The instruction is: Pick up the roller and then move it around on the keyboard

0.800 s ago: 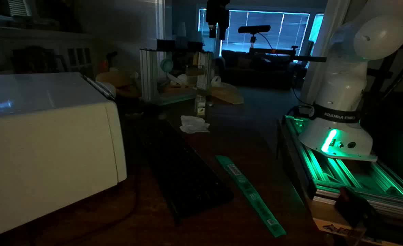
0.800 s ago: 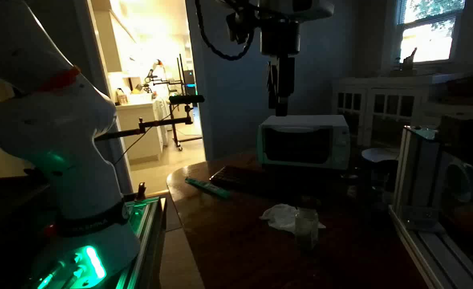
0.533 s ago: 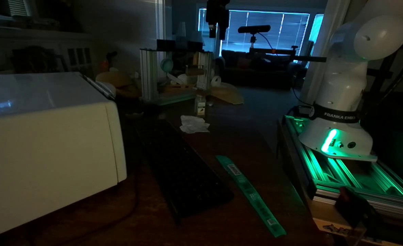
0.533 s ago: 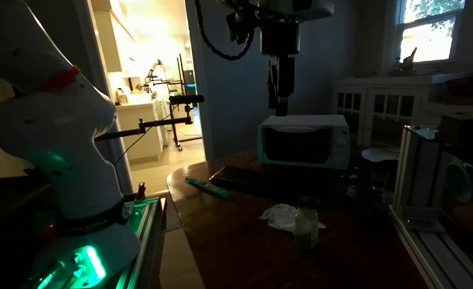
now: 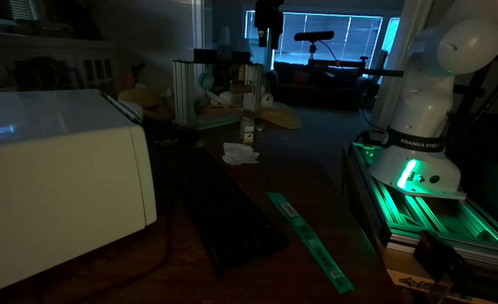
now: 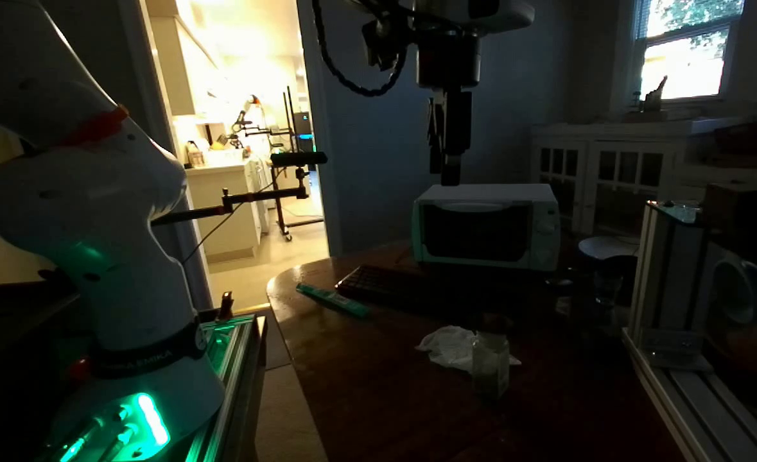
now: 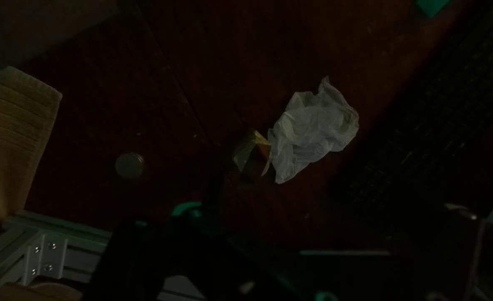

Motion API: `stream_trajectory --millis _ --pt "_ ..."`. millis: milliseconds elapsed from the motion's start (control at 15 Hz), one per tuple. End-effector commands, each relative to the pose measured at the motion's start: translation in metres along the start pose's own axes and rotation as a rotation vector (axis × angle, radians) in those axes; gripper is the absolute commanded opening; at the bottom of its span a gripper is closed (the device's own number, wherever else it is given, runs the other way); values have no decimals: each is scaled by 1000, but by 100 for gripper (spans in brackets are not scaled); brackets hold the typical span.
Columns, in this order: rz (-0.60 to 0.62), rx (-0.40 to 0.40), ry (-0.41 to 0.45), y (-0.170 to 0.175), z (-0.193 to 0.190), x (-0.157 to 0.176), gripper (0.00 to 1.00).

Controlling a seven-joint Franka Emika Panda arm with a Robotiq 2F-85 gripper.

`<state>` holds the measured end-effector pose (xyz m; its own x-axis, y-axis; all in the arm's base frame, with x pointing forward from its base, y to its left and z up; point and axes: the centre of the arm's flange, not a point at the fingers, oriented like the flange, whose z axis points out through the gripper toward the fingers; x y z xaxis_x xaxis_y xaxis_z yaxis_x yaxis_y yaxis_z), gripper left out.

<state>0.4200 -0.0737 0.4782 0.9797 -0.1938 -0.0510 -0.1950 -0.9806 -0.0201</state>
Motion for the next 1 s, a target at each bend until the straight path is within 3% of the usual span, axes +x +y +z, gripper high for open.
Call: stream_trajectory --millis 0,400,933 --pt "0 0 0 0 0 0 100" --pt "-11 0 3 3 0 6 100" --pt "63 7 14 72 -20 61 100"
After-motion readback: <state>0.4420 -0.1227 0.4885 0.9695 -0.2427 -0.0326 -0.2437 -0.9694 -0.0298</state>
